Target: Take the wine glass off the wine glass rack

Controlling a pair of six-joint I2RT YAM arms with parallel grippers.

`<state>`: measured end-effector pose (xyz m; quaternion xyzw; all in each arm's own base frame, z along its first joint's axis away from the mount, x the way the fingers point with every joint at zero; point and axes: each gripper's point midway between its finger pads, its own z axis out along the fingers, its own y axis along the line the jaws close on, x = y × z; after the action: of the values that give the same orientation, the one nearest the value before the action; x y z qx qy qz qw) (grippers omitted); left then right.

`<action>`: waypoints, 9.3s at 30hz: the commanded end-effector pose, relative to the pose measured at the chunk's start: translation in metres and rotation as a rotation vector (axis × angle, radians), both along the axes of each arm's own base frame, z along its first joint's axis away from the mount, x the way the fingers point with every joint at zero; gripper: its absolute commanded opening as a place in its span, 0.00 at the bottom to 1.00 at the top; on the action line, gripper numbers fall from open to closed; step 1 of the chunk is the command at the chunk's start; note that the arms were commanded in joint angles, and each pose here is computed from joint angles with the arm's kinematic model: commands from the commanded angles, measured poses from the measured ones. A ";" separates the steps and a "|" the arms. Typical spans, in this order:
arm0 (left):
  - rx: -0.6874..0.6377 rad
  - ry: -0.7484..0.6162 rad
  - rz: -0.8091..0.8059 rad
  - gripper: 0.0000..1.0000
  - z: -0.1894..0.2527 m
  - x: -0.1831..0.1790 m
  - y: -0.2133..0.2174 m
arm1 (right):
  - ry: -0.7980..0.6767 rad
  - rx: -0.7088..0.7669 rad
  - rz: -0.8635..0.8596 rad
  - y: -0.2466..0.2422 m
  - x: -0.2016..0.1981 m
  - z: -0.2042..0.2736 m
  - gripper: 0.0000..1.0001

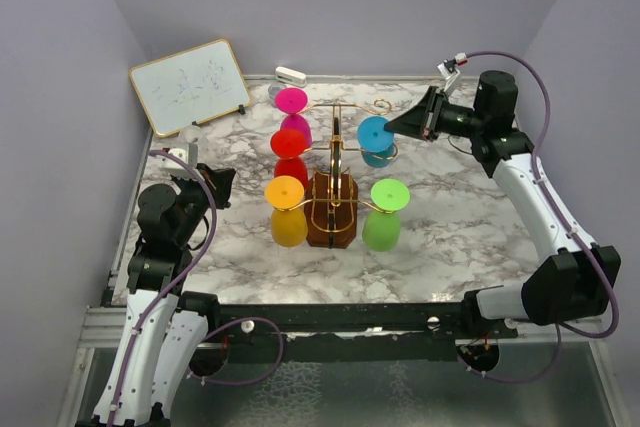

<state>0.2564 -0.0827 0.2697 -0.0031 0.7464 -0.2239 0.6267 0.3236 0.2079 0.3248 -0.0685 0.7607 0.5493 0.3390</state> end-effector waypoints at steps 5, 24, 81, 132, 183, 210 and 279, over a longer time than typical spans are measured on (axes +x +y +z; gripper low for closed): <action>0.001 0.009 0.023 0.06 -0.002 0.000 0.003 | -0.053 -0.070 -0.194 -0.016 0.038 0.001 0.01; -0.007 0.015 0.028 0.14 -0.003 0.003 0.004 | -0.962 -0.427 -0.276 0.048 -0.008 0.132 0.01; -0.303 0.177 -0.342 0.57 0.197 -0.108 -0.057 | -2.496 -1.405 0.266 0.181 -0.191 -0.012 0.01; -0.271 0.061 -0.212 0.00 0.223 -0.101 -0.037 | -2.502 -1.346 0.176 0.174 -0.207 -0.002 0.52; 0.064 0.476 0.437 0.00 0.026 0.255 0.119 | -1.070 -0.937 -0.643 0.014 -0.134 0.120 0.49; 0.343 0.608 0.507 0.00 -0.072 0.266 0.105 | -0.992 -0.880 -0.615 -0.001 -0.138 0.100 0.48; 0.083 -0.014 0.080 0.48 0.009 -0.016 0.018 | -0.060 -0.044 -0.258 -0.081 -0.044 0.022 0.31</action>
<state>0.2420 -0.0719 0.2779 0.0022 0.7497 -0.1878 0.6346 0.3447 0.0838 0.3275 0.0608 0.8093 0.3406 0.4747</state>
